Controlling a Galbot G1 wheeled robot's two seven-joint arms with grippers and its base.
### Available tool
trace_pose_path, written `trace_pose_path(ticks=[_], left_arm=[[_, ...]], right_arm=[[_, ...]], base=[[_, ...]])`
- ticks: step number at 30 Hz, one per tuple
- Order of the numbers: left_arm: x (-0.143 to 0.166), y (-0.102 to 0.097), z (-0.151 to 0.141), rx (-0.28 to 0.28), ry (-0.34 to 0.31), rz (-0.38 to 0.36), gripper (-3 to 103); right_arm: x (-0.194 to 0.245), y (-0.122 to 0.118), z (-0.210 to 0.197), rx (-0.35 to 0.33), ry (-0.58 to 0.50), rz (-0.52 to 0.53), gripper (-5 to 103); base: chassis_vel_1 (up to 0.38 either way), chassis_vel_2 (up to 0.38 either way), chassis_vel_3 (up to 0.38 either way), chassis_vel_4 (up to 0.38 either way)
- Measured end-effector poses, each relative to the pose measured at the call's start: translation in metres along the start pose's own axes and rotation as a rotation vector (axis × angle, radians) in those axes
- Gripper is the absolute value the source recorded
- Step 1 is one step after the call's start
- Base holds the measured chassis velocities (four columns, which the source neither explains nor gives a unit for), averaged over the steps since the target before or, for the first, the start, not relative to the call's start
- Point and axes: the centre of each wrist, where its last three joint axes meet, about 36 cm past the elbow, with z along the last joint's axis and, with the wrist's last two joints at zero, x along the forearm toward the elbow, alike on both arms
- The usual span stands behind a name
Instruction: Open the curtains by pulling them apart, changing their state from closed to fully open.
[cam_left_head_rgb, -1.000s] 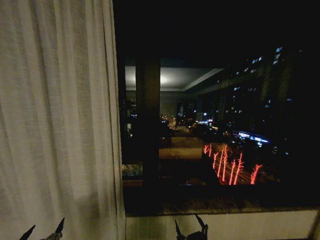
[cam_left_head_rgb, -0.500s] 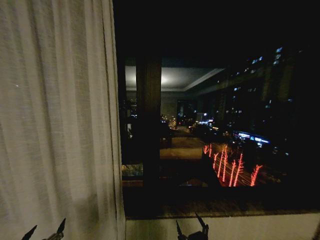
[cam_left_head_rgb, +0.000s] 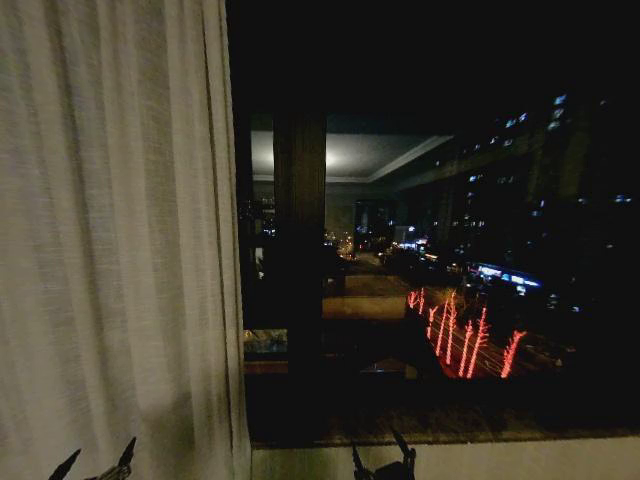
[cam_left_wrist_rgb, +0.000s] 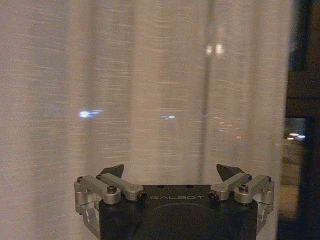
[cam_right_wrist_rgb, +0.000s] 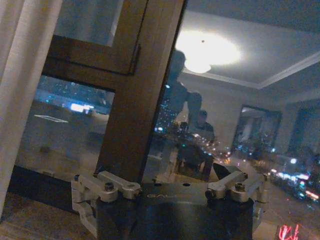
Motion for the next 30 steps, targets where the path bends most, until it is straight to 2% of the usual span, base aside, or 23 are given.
trace_pose_path(ticks=[1, 2, 5, 8, 10, 11, 12, 13, 14, 15, 17, 18, 20, 23, 24, 26, 28, 30], left_arm=[[-0.011, 0.001, 0.001, -0.006, 0.001, 0.04, 100], [-0.011, 0.001, 0.001, -0.006, 0.001, 0.04, 100], [-0.041, -0.001, 0.0, -0.026, 0.032, 0.114, 100], [-0.051, 0.0, 0.001, -0.029, 0.043, 0.138, 100], [-0.081, 0.008, 0.002, -0.073, 0.078, 0.232, 100], [-0.081, 0.008, 0.002, -0.073, 0.078, 0.232, 100], [-0.091, 0.011, 0.001, -0.094, 0.087, 0.271, 100], [-0.093, 0.012, 0.001, -0.1, 0.09, 0.283, 100], [-0.1, 0.014, 0.0, -0.108, 0.099, 0.334, 100], [-0.1, 0.014, 0.0, -0.108, 0.099, 0.334, 100], [-0.111, 0.013, 0.003, -0.118, 0.119, 0.407, 100], [-0.111, 0.013, 0.003, -0.118, 0.119, 0.407, 100], [-0.131, 0.007, 0.009, -0.124, 0.125, 0.456, 100], [-0.146, 0.003, 0.01, -0.124, 0.124, 0.465, 100], [-0.16, -0.002, 0.008, -0.127, 0.116, 0.437, 100], [-0.167, -0.005, 0.008, -0.127, 0.112, 0.414, 100], [-0.183, -0.013, 0.008, -0.12, 0.099, 0.351, 100], [-0.187, -0.019, 0.009, -0.115, 0.1, 0.34, 100]], right_arm=[[0.0, 0.002, 0.001, 0.012, 0.0, -0.004, 100], [0.0, 0.002, 0.001, 0.012, 0.0, -0.004, 100], [0.003, 0.005, 0.002, 0.022, -0.004, -0.013, 100], [0.003, 0.005, 0.002, 0.024, -0.009, -0.014, 100], [0.003, 0.006, 0.004, 0.037, -0.025, -0.02, 100], [0.003, 0.006, 0.004, 0.037, -0.025, -0.02, 100], [0.004, 0.008, 0.005, 0.043, -0.026, -0.025, 100], [0.004, 0.009, 0.006, 0.044, -0.027, -0.029, 100], [0.005, 0.014, 0.007, 0.046, -0.026, -0.042, 100], [0.005, 0.014, 0.007, 0.046, -0.026, -0.042, 100], [0.007, 0.019, 0.009, 0.055, -0.029, -0.057, 100], [0.007, 0.019, 0.009, 0.055, -0.029, -0.057, 100], [0.008, 0.02, 0.009, 0.064, -0.032, -0.061, 100], [0.009, 0.018, 0.007, 0.068, -0.038, -0.057, 100], [0.01, 0.016, 0.006, 0.073, -0.041, -0.052, 100], [0.01, 0.015, 0.005, 0.076, -0.042, -0.05, 100], [0.011, 0.014, 0.004, 0.082, -0.043, -0.046, 100], [0.012, 0.014, 0.004, 0.084, -0.042, -0.047, 100]], base=[[0.0, 0.0, 0.0, 0.0], [0.0, 0.0, 0.0, 0.0], [0.0, 0.0, 0.0, 0.0], [0.0, 0.0, 0.0, 0.0], [0.0, 0.0, 0.0, 0.0], [0.0, 0.0, 0.0, 0.0], [0.0, 0.0, 0.0, 0.0], [0.0, 0.0, 0.0, 0.0], [0.0, 0.0, 0.0, 0.0], [0.0, 0.0, 0.0, 0.0], [0.0, 0.0, 0.0, 0.0], [0.0, 0.0, 0.0, 0.0], [0.0, 0.0, 0.0, 0.0], [0.0, 0.0, 0.0, 0.0], [0.0, 0.0, 0.0, 0.0], [0.0, 0.0, 0.0, 0.0], [0.0, 0.0, 0.0, 0.0], [0.0, 0.0, 0.0, 0.0]])
